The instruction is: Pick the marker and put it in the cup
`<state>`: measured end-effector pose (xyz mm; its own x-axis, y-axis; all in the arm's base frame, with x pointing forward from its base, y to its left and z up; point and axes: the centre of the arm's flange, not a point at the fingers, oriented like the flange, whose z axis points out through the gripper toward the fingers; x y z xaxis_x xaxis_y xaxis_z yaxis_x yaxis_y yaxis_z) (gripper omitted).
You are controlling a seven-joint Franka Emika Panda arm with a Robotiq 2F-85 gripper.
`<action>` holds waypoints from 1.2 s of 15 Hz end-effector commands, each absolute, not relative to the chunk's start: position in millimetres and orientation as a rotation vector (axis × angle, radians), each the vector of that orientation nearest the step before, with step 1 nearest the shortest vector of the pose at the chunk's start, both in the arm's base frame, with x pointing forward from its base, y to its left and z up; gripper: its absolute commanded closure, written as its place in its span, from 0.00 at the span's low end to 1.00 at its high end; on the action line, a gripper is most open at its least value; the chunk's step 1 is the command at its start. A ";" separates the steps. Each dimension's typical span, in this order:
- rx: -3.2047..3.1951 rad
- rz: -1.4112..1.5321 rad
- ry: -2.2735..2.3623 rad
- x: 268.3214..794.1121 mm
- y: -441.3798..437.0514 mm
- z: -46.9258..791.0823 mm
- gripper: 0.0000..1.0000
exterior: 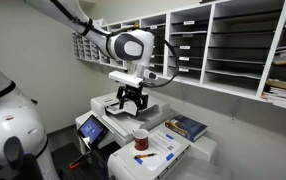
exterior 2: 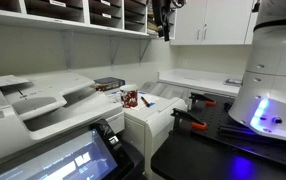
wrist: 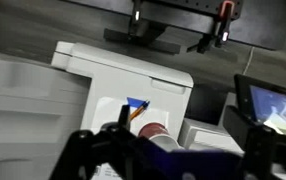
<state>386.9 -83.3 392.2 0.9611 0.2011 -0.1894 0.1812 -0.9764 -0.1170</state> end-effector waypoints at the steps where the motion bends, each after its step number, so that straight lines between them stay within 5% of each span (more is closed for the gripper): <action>1: -3.013 0.305 -0.294 387.1 -83.4 392.6 0.00; 8: -3.006 0.281 -0.208 402.2 -87.6 364.6 0.00; 18: -2.944 0.132 0.518 465.5 -139.6 185.5 0.00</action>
